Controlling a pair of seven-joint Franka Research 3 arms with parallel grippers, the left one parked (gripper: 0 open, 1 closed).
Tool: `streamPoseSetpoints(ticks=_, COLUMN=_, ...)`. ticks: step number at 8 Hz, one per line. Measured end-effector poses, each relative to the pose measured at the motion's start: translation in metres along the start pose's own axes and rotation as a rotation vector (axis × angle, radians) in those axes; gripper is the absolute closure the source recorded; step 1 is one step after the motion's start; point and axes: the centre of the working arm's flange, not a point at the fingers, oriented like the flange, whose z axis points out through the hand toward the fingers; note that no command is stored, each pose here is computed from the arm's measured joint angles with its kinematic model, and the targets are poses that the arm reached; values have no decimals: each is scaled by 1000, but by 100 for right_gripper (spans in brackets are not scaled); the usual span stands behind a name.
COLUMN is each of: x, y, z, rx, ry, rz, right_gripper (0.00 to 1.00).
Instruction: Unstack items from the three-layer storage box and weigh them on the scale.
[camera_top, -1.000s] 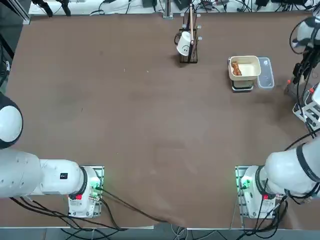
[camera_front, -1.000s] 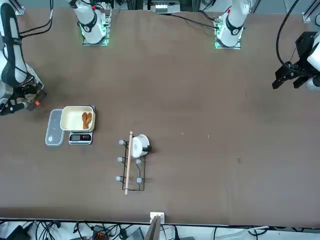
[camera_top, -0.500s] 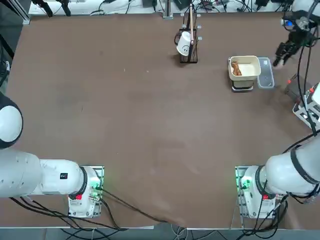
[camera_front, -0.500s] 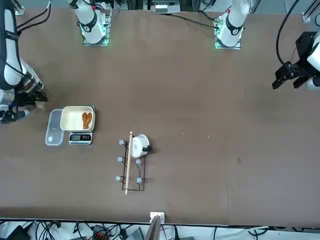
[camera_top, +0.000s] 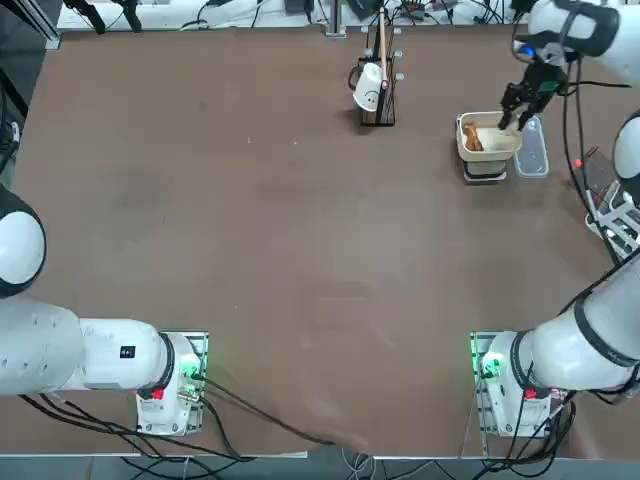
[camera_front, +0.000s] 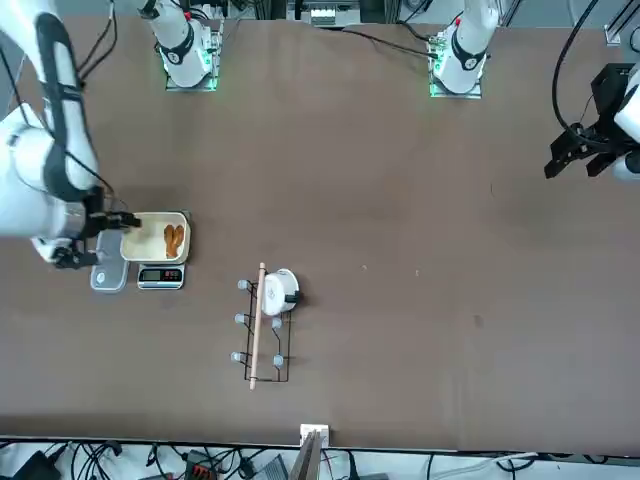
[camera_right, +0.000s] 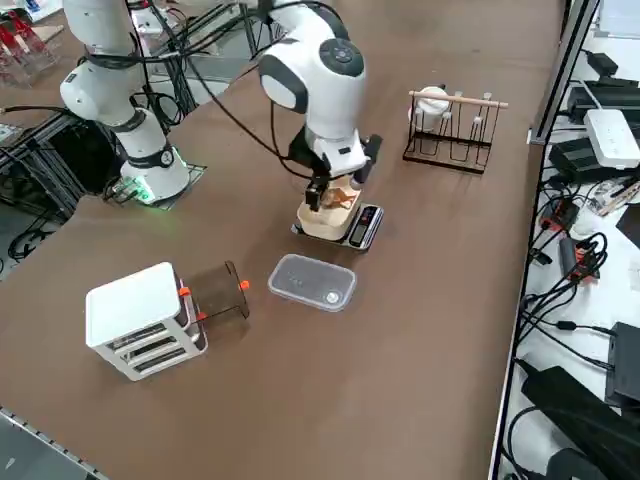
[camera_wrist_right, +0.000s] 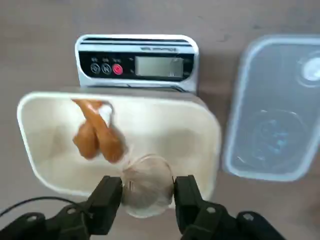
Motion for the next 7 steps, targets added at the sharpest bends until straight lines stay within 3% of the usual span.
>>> streamPoseSetpoints(ticks=2, x=12, y=-21, z=20, rx=-22, ry=6, rz=16, right_gripper=30)
streamPoseSetpoints(ticks=3, x=13, y=-25, z=22, rx=-26, ry=6, rz=18, right_gripper=23)
streamPoseSetpoints(ticks=4, x=13, y=-25, z=21, rx=-26, ry=6, rz=19, right_gripper=4)
streamPoseSetpoints(ticks=5, x=10, y=-21, z=17, rx=-23, ry=-5, rz=25, right_gripper=0)
streamPoseSetpoints(ticks=7, x=2, y=-11, z=-3, rx=-21, ry=-24, rz=13, right_gripper=3)
